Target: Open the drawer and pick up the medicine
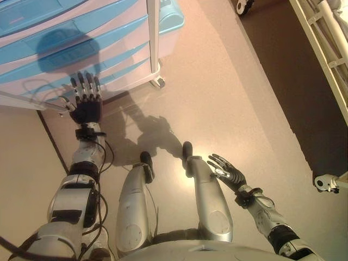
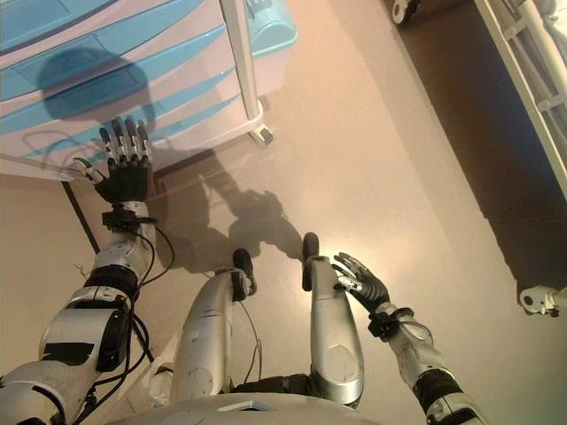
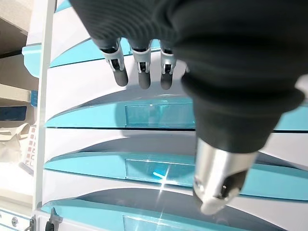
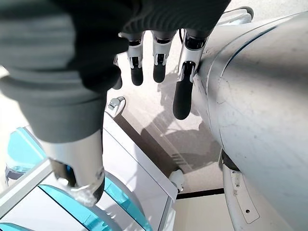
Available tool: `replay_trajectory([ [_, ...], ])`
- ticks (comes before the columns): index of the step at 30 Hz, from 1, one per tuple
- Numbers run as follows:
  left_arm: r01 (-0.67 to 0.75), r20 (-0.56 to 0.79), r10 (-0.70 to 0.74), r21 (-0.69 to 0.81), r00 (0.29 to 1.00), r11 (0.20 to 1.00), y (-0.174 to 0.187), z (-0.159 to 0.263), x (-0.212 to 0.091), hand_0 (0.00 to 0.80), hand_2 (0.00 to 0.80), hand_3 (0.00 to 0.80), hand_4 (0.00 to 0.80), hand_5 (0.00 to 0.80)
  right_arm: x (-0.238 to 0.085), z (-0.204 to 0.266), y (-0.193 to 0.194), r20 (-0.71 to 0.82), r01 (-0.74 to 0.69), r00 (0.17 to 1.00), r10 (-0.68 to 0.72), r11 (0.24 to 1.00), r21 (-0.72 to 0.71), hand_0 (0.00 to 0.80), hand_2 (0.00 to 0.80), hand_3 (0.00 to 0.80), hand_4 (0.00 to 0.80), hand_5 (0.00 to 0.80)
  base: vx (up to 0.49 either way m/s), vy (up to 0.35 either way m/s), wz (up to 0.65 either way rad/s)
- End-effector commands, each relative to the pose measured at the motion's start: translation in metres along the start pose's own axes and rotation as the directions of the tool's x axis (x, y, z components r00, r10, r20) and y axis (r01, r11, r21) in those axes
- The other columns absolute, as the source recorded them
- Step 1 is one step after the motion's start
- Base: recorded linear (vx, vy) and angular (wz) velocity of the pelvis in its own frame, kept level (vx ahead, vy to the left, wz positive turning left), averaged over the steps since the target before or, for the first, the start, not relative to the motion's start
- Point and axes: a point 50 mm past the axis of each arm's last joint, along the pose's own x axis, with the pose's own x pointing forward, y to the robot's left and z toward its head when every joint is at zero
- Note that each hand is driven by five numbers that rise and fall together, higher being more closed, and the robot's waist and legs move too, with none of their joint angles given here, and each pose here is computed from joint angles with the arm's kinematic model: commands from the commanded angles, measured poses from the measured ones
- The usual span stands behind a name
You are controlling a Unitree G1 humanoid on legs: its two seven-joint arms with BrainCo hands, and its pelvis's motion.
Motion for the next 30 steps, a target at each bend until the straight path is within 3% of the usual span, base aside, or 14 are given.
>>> replay_trajectory([
  [1,0.078,0.058,-0.080,0.038,0.995,0.996,-0.015,0.020,0.014,0.000,0.000,0.000,0.000,0.000,-0.016,-0.050,0.016,-0.204,-0.037,0.978,0.047,0.998,0.052,0.000,0.000,0.000,0.000,0.000,0.019,0.040,0.01],
  [23,0.236,0.087,-0.253,0.173,0.964,0.956,-0.089,0.046,0.086,0.000,0.000,0.000,0.000,0.000,-0.030,-0.048,-0.005,-0.210,-0.006,0.978,0.007,1.000,0.004,0.000,0.000,0.000,0.000,0.000,0.004,0.029,0.01],
  [30,0.205,0.024,-0.210,0.141,0.977,0.969,-0.080,0.032,0.084,0.000,0.000,0.000,0.000,0.000,-0.028,-0.047,-0.005,-0.222,-0.011,0.975,0.011,1.000,0.000,0.000,0.000,0.000,0.000,0.000,0.000,0.000,0.00],
])
